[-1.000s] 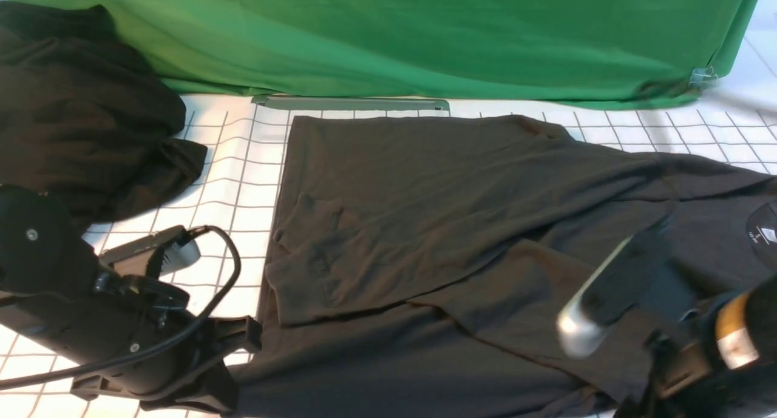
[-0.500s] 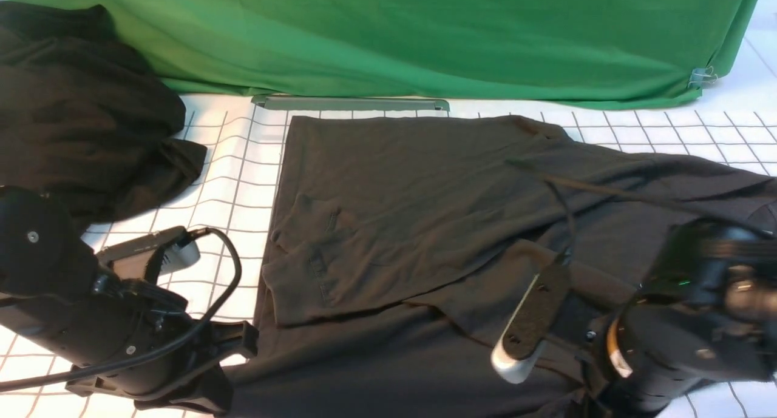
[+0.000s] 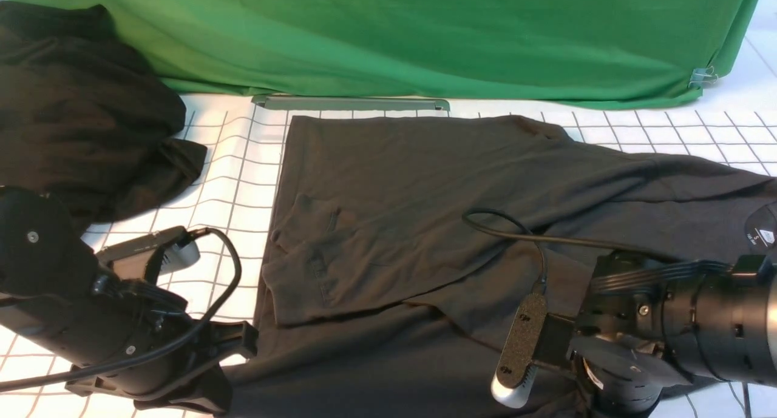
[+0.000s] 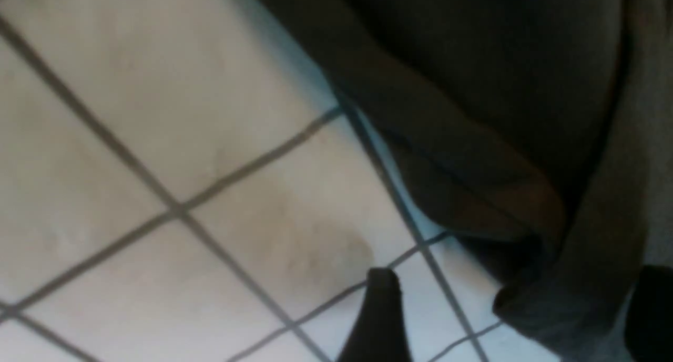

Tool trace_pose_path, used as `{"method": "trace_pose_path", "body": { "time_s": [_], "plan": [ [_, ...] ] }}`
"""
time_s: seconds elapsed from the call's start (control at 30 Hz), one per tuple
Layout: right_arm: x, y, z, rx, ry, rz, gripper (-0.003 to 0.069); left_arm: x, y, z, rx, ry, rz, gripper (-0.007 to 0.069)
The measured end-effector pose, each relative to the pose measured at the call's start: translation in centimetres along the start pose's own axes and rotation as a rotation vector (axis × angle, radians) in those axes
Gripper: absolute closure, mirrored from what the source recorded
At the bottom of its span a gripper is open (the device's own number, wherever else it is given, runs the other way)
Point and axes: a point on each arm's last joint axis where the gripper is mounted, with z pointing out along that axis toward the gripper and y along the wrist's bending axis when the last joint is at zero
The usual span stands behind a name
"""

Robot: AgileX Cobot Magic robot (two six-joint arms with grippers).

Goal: Fold a long-sleeved shirt over a white checkered tablecloth.
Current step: 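Grasp the near edge of the shirt at its hem and shoulder corners, then fold the black garment in half by bringing its near edge over to the far edge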

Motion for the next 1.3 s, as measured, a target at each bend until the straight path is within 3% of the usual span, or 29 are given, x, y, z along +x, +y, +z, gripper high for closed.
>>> {"method": "trace_pose_path", "body": {
  "time_s": [0.13,0.2,0.23,0.3,0.37,0.6,0.8,1.03,1.17,1.3],
  "plan": [
    [0.2,-0.6,0.5,0.005,0.014,0.011,0.0267,0.0,0.0,0.0,0.000,0.000,0.000,0.0608],
    [0.3,-0.7,0.5,0.006,0.018,0.016,0.0382,0.0,0.0,0.0,0.000,0.000,0.000,0.0608],
    [0.3,-0.7,0.6,0.006,0.018,0.017,0.0395,0.0,0.0,0.0,0.000,0.000,0.000,0.0608],
    [0.3,-0.8,0.6,0.008,0.019,0.018,0.0549,0.0,0.0,0.0,0.000,0.000,0.008,0.0608],
    [0.4,-1.0,0.3,0.014,0.013,0.022,0.0620,0.1,0.0,0.0,-0.001,0.009,0.036,0.0608],
    [2.1,-1.7,-3.3,0.031,-0.030,0.086,0.0630,-0.1,-0.5,-0.9,-0.002,0.057,0.069,0.0608],
    [4.0,-1.2,-5.9,-0.058,-0.091,0.170,0.0630,0.8,-0.5,-1.7,-0.006,0.125,0.081,0.0608],
    [6.6,0.8,-4.2,-0.152,0.074,0.175,0.0630,3.4,0.0,-2.8,0.004,0.185,0.111,0.0608],
    [6.5,0.4,-4.8,-0.135,0.055,0.181,0.0630,3.7,-0.3,-3.8,0.030,0.154,0.113,0.0608],
    [5.3,-1.5,-7.0,-0.049,-0.022,0.191,0.0633,2.8,-1.0,-5.2,0.047,0.083,0.108,0.0608]
  ]
}}
